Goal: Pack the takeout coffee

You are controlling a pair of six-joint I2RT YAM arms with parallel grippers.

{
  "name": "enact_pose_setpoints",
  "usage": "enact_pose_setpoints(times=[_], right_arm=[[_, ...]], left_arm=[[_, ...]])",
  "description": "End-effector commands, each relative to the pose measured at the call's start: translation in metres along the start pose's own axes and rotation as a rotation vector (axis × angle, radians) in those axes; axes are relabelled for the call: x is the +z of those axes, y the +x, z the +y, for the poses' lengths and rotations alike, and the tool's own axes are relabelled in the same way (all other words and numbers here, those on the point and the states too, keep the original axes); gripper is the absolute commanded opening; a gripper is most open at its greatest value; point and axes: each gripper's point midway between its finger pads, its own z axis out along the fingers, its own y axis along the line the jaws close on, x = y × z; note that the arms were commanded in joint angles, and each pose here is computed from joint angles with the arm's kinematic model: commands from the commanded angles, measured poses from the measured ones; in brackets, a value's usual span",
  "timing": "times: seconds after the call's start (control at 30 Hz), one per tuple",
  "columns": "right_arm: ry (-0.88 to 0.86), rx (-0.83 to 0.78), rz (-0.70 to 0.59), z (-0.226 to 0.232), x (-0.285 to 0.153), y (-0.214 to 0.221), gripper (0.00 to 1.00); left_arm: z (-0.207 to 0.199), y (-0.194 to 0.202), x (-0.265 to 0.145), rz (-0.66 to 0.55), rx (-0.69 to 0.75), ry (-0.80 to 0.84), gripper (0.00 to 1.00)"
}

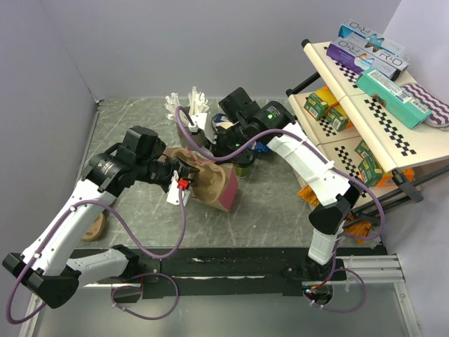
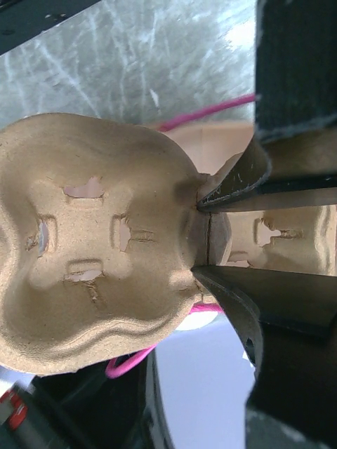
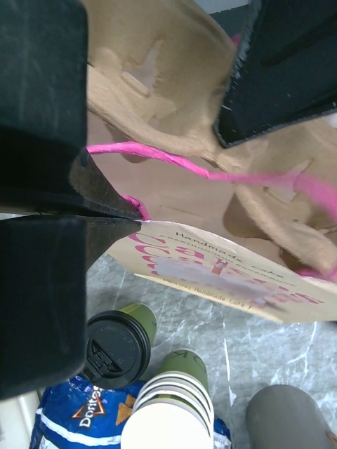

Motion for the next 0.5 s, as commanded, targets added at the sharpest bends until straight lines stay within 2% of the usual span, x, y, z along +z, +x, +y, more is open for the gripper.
enact_pose_setpoints(times=[0.0,0.47], right_arm=[[0.032,-0.067,-0.079,0.004,-0.021,-0.020,0.00],[0.018,-0.083,-0.090,0.006,-0.019,-0.020,0.00]], left_arm=[[-0.001,0.000,-0.007,0.046,0.031,0.022,0.01],[0.003,0.018,-0.003,0.141,-0.003,0.009,0.01]])
